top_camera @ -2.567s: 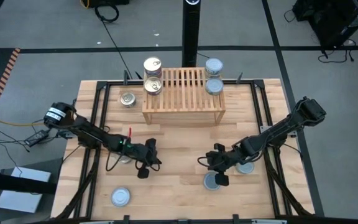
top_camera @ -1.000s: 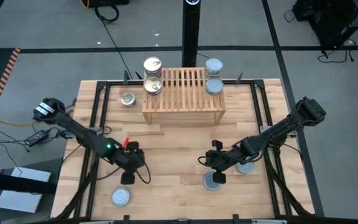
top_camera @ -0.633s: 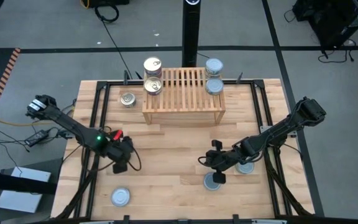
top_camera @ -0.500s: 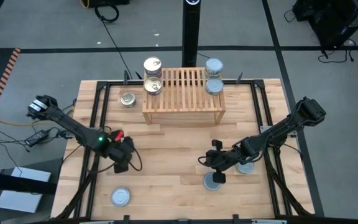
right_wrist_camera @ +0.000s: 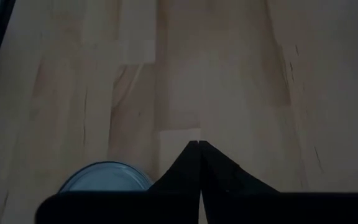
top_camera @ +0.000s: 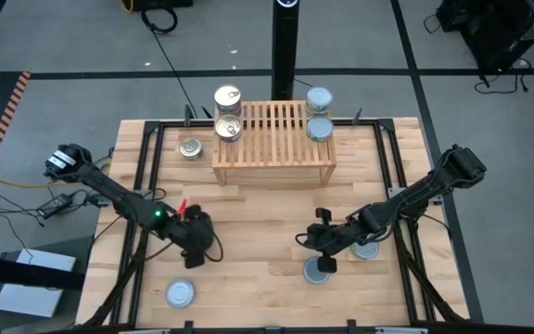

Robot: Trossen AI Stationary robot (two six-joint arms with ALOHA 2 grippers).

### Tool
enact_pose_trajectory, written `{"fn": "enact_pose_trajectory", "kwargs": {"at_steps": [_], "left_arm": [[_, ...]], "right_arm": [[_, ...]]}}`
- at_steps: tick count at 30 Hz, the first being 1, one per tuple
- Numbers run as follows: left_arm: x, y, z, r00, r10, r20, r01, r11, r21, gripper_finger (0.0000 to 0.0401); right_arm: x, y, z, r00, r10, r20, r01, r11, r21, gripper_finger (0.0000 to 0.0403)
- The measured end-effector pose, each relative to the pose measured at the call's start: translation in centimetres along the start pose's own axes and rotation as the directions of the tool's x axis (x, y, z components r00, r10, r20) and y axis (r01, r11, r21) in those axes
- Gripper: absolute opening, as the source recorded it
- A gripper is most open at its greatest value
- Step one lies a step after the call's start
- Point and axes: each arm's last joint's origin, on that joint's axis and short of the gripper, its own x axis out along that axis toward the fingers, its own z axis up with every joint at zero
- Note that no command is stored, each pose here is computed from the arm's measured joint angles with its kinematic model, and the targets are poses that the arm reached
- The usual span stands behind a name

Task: Stack canned seafood by type on shelf
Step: Stack the blue-pink tuna can on top of the other blue tuna can on the shelf

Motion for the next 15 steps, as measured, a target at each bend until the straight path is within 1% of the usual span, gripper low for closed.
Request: {"fn": "enact_pose_trajectory", "kwargs": {"at_steps": [2, 3, 6, 7, 9, 11, 13, 15], "left_arm": [[0.4, -0.8, 1.1, 0.993, -0.062, 0.099, 0.062, 0.998, 0.002, 0.0008], [0.6, -1.0, 1.4, 0.989, -0.078, 0.124, 0.077, 0.997, 0.015, 0.0008], [0.6, -1.4, 1.9, 0.98, -0.111, 0.166, 0.103, 0.993, 0.055, 0.0008], [0.5, -1.4, 2.0, 0.982, -0.104, 0.16, 0.095, 0.994, 0.062, 0.0008], [0.2, -1.1, 2.2, 0.991, -0.052, 0.121, 0.044, 0.997, 0.066, 0.0008], [-0.6, -0.7, 2.5, 0.996, 0.023, 0.09, -0.027, 0.999, 0.042, 0.0008], [-1.3, -0.2, 2.9, 0.993, 0.095, 0.07, -0.096, 0.995, 0.002, 0.0008], [-1.4, 0.3, 2.7, 0.99, 0.138, 0.028, -0.138, 0.99, 0.002, 0.0008]], "right_arm": [[0.0, 0.0, 0.0, 1.0, -0.009, 0.004, 0.009, 1.0, 0.0, 0.0011], [0.0, 0.0, 0.0, 1.0, -0.016, 0.007, 0.016, 1.0, 0.0, 0.0011], [0.0, -0.1, 0.0, 1.0, -0.025, 0.011, 0.025, 1.0, 0.0, 0.0011], [0.0, -0.1, 0.0, 1.0, -0.025, 0.012, 0.025, 1.0, -0.003, 0.0011], [0.0, 0.0, 0.1, 1.0, -0.022, 0.018, 0.022, 1.0, -0.006, 0.0011], [0.0, 0.0, 0.1, 1.0, -0.022, 0.018, 0.022, 1.0, -0.006, 0.0011], [0.0, 0.0, 0.2, 1.0, -0.02, 0.024, 0.02, 1.0, -0.005, 0.0011], [0.0, 0.0, 0.2, 0.999, -0.016, 0.032, 0.016, 1.0, -0.006, 0.0011]]}}
